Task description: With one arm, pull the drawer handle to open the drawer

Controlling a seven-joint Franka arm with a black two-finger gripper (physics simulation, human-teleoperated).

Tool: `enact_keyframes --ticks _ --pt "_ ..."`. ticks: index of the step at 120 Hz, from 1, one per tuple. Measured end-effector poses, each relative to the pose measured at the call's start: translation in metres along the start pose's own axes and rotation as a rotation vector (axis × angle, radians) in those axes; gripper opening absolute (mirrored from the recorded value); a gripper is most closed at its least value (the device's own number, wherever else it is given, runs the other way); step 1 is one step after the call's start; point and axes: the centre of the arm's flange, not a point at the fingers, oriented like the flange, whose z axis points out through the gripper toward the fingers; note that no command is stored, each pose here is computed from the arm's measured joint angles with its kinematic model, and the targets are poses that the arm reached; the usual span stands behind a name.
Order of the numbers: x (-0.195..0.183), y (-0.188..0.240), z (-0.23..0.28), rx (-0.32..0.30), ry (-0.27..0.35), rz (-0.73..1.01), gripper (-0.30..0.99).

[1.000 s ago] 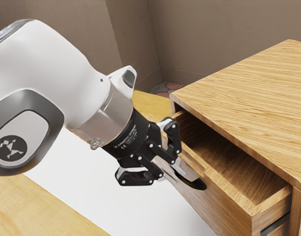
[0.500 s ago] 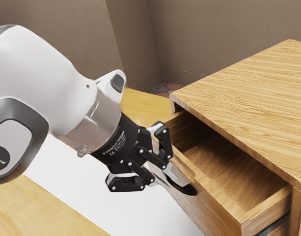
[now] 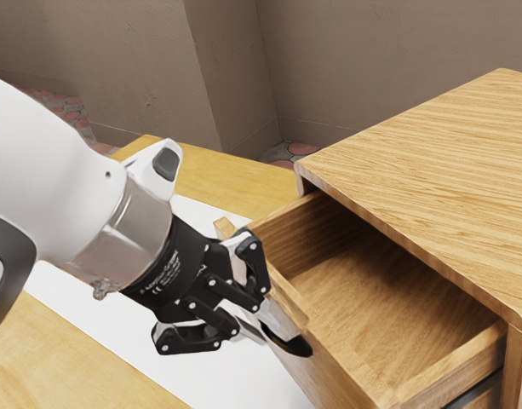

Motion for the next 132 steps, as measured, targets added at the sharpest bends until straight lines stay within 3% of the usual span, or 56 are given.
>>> enact_keyframes --ticks 108,114,132 --pt "-0.001 -0.050 -0.028 -0.042 0.021 -0.017 0.01" --pt "-0.007 -0.052 -0.032 -0.045 0.033 -0.009 0.07" --pt "-0.049 -0.080 -0.068 -0.090 0.186 0.013 0.37"
